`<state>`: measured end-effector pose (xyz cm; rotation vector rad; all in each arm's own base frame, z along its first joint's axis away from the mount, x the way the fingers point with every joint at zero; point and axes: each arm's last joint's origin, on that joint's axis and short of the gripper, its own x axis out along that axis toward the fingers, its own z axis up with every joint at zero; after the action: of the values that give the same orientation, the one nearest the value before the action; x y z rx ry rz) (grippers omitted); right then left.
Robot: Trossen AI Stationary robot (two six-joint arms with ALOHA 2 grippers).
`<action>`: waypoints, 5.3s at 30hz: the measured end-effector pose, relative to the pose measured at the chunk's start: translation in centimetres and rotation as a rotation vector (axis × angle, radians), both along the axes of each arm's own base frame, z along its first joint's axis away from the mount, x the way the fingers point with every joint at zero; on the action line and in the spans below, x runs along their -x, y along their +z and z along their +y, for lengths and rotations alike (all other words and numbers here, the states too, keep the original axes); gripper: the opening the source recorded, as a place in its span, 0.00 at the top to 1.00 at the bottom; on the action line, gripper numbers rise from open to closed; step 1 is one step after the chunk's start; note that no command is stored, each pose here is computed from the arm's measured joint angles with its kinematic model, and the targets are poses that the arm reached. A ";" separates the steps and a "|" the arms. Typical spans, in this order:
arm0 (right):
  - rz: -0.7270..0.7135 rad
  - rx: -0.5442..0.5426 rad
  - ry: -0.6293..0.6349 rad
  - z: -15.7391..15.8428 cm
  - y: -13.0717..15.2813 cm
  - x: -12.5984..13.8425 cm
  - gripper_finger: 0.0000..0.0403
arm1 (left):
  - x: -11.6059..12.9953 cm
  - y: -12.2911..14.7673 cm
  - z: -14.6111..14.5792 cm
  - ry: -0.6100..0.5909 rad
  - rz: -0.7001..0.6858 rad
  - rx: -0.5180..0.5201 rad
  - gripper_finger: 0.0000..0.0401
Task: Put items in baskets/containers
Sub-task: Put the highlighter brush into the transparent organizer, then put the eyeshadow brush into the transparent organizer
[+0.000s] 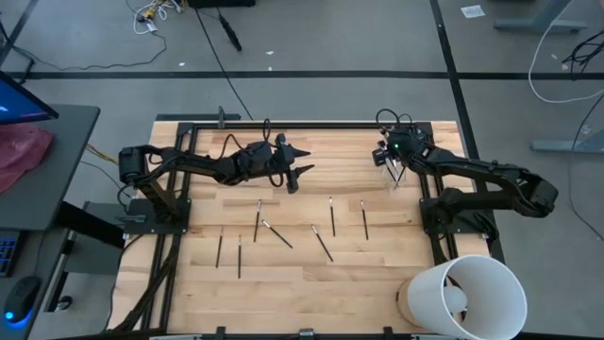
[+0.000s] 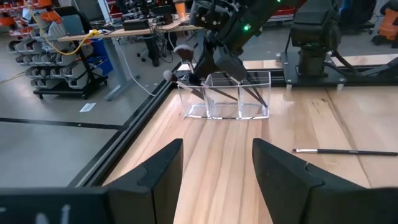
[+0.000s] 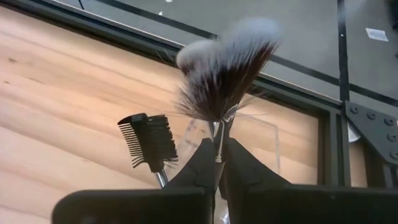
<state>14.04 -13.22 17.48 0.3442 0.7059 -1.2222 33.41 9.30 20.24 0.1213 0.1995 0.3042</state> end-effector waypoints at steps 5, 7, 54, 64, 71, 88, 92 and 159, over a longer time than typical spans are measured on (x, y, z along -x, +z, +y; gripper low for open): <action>0.006 0.000 0.005 0.0 0.0 0.0 0.93 | 0.0 0.0 0.0 0.000 0.000 0.001 0.51; 0.006 0.000 0.006 0.0 0.0 0.0 0.89 | 0.0 0.0 0.0 0.000 0.000 0.001 0.51; -0.492 0.059 0.969 11.0 0.5 -11.1 0.91 | 2.7 -3.6 -6.9 0.216 0.505 0.302 0.51; -0.585 -0.055 1.019 14.5 -2.4 -13.2 0.91 | 7.8 -2.8 -14.3 0.506 0.566 0.405 0.51; -0.675 -0.008 1.019 17.5 -2.6 -13.5 0.91 | 9.6 -4.2 -19.1 0.616 0.350 0.301 0.51; -0.734 0.007 1.011 20.3 -2.1 -13.0 0.91 | 9.1 -11.2 -17.1 0.766 0.354 0.375 0.64; -0.751 -0.012 1.006 20.4 -2.1 -12.9 0.91 | 10.0 -12.7 -16.0 0.712 0.262 0.461 0.70; -0.932 0.393 1.071 21.5 -0.7 -21.3 0.75 | 8.8 -2.6 -13.8 -0.380 -0.283 0.334 0.97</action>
<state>35.39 8.29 16.75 0.1251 -0.2048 -0.0800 24.63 -4.52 17.61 -0.2133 -0.0571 -0.0942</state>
